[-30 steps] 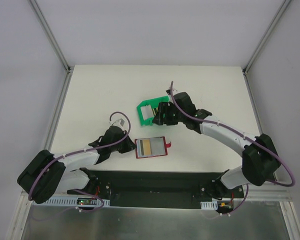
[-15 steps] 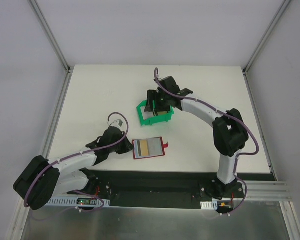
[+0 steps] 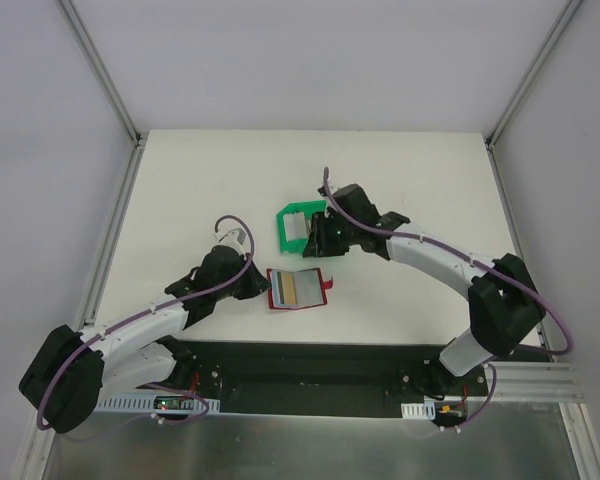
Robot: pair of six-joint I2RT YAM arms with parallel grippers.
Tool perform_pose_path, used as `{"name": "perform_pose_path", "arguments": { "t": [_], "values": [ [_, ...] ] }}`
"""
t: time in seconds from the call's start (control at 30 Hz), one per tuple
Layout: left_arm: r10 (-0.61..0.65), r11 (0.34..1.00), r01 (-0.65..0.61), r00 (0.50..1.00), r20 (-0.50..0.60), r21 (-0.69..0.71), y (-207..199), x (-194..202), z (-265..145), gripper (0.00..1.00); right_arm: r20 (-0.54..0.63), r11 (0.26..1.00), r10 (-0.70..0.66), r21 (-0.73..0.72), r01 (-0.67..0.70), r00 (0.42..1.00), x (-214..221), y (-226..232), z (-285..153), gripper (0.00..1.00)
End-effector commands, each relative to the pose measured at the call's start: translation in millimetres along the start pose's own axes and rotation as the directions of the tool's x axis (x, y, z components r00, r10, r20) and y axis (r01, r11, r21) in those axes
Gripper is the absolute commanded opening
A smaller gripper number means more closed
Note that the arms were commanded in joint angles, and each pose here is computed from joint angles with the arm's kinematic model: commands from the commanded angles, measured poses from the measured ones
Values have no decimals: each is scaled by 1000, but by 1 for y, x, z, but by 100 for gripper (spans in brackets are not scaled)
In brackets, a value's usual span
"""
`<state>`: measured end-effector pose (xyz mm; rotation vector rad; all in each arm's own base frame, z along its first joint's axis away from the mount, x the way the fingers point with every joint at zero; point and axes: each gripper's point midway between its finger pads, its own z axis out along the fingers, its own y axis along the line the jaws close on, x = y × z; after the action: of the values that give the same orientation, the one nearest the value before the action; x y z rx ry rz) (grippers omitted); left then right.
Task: Put the credit cards into the card holder
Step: Turn over the card slot in the card holder.
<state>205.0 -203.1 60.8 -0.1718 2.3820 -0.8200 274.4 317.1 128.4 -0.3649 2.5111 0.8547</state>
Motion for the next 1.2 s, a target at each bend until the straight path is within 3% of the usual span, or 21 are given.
{"name": "perform_pose_path", "arguments": {
  "t": [0.0, 0.1, 0.23, 0.4, 0.67, 0.9, 1.17],
  "values": [
    [27, 999, -28, 1000, 15, 20, -11, -12, -5, 0, -85, 999, 28, -37, -31, 996, 53, 15, 4, 35],
    [30, 999, -30, 1000, 5, 17, -10, -10, -3, 0, -82, 1000, 14, 17, -13, 997, 68, 7, 8, 35],
    [24, 1000, -24, 1000, -2, 19, -10, -9, -4, 0, -28, 998, 38, 51, -37, 999, 54, -4, 8, 33],
    [26, 999, -26, 1000, 3, 26, -13, -11, -5, 0, -52, 992, 71, 112, -65, 996, 67, -24, 16, 32],
    [31, 999, -31, 999, -16, 27, -11, -7, -5, 0, 22, 982, 75, 173, -78, 997, 28, -59, 14, 32],
    [31, 999, -30, 999, -20, 29, -12, -6, -5, 0, 7, 978, 70, 199, -70, 998, 11, -77, 14, 34],
    [38, 998, -37, 999, -30, 49, -19, -7, -5, 0, -23, 997, 44, 68, -42, 999, 49, -24, 2, 34]
  ]
}}
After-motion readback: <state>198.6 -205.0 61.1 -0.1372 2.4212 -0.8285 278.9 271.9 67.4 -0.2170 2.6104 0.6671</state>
